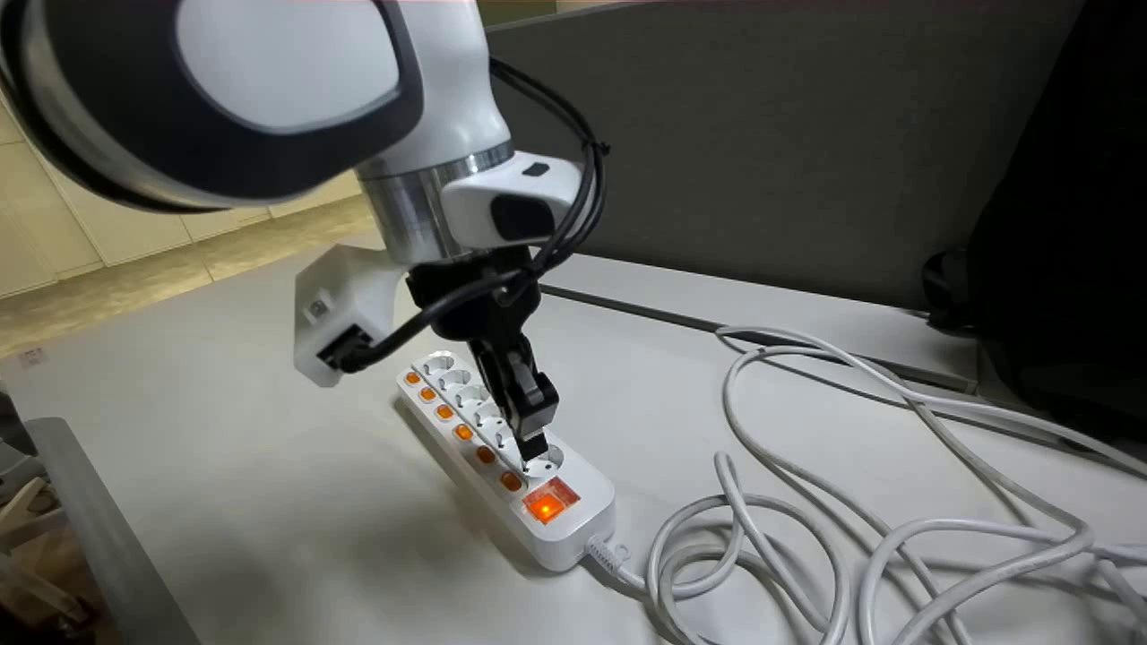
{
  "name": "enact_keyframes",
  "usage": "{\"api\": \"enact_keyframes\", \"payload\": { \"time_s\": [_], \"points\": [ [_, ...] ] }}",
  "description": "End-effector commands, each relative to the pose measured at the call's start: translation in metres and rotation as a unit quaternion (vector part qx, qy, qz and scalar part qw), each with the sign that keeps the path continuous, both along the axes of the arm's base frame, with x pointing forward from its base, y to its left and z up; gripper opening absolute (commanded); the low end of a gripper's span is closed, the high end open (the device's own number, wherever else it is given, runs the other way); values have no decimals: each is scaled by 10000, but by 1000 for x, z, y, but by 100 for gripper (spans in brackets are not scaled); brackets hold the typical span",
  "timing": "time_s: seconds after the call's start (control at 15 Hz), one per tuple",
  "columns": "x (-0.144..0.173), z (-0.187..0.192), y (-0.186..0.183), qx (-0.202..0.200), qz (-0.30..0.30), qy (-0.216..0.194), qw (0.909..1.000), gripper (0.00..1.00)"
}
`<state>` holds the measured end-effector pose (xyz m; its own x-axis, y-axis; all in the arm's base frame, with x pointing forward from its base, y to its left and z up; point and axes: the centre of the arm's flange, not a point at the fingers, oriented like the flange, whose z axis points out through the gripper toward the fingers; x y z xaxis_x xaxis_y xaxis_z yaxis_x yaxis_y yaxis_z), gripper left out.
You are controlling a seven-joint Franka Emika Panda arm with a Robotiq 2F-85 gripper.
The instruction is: Turn on the second switch from the right on the adapter
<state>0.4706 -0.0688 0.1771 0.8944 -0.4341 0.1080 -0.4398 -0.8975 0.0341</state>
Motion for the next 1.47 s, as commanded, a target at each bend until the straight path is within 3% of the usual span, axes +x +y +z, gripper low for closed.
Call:
{"api": "enact_keyframes", "payload": {
  "time_s": [0.0,0.67,1.4],
  "points": [
    [21,-20,5,83,-24,203,9998,0],
    [28,-27,29,512,338,642,9961,0],
    [14,-13,45,443,575,716,9948,0]
  ]
}}
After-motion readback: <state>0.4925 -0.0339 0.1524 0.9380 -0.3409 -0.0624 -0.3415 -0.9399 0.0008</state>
